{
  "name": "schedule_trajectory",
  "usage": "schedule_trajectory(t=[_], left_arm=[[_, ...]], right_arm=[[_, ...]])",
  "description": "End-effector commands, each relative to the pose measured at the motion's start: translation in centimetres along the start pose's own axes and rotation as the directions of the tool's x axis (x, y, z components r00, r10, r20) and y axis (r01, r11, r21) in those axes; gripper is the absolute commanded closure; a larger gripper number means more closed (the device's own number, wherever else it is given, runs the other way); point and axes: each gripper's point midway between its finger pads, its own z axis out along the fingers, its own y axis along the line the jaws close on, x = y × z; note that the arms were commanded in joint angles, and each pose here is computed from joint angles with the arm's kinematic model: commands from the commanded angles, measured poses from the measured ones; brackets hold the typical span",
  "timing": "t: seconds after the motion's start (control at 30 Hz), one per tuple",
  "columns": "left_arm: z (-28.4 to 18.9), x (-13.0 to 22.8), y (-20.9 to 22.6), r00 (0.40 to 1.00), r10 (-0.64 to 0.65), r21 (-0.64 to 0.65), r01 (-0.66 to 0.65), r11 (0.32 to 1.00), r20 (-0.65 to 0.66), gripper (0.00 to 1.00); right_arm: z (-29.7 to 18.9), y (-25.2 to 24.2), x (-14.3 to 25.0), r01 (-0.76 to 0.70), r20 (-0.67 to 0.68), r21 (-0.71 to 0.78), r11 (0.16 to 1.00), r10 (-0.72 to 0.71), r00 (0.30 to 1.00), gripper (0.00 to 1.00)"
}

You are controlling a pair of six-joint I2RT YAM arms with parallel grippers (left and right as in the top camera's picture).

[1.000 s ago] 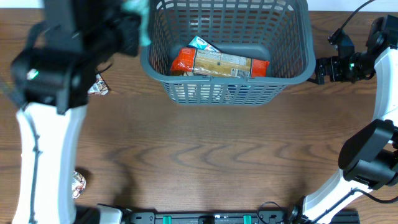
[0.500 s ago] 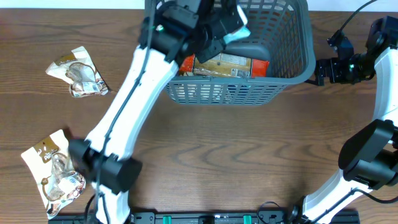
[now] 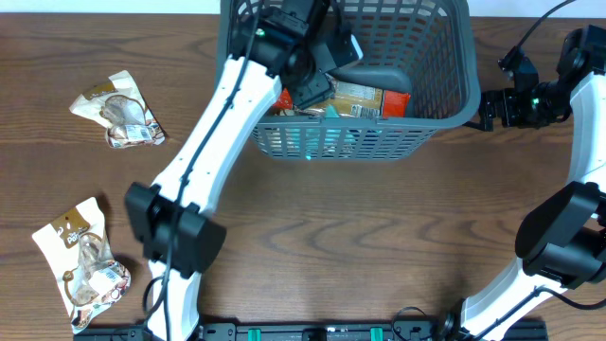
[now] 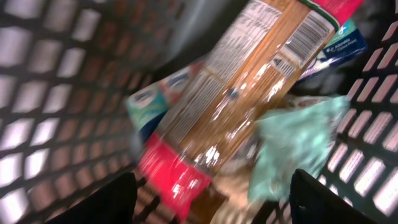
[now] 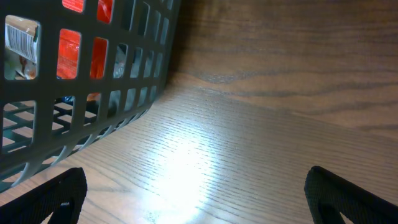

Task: Pack container
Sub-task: 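Carry the wipes packet with the left gripper into the basket and release, then move the left gripper toward the crumpled snack pouch at upper left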

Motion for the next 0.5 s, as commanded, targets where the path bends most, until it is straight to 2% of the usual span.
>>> schedule_trajectory(t=[0.0, 0.1, 0.3, 0.37, 0.4, 0.43, 0.47], left_arm=[[-9.0, 0.2, 3.3, 0.992, -0.096, -0.209, 0.110, 0.972, 0.078, 0.26], [-15.4, 2.0, 5.7, 0.972, -0.183, -0.332, 0.224, 0.916, 0.150, 0.23], [-24.8, 6.8, 8.6, 0.893, -0.332, -0.443, 0.440, 0.781, 0.303, 0.21], [-26.5, 9.2, 9.6, 0.844, -0.418, -0.458, 0.535, 0.710, 0.336, 0.20], [-27.0, 10.8, 10.2, 0.802, -0.482, -0.458, 0.597, 0.658, 0.353, 0.12], [-27.3, 12.2, 10.6, 0.758, -0.541, -0.454, 0.651, 0.608, 0.364, 0.09], [-27.4, 14.2, 11.1, 0.691, -0.619, -0.448, 0.719, 0.532, 0.374, 0.08]], right_arm=[[-0.2, 0.5, -0.1, -0.005, 0.010, -0.016, 1.000, 0.005, 1.000, 0.01], [-0.2, 0.6, -0.1, -0.005, 0.009, -0.016, 1.000, 0.005, 1.000, 0.01], [-0.2, 0.6, -0.1, -0.005, 0.009, -0.016, 1.000, 0.005, 1.000, 0.01], [-0.2, 0.6, -0.1, -0.005, 0.009, -0.016, 1.000, 0.005, 1.000, 0.01], [-0.2, 0.5, -0.1, -0.005, 0.009, -0.016, 1.000, 0.005, 1.000, 0.01], [-0.2, 0.6, -0.1, -0.003, 0.010, -0.017, 1.000, 0.003, 1.000, 0.01], [-0.2, 0.6, -0.1, -0.002, 0.010, -0.017, 1.000, 0.002, 1.000, 0.01]])
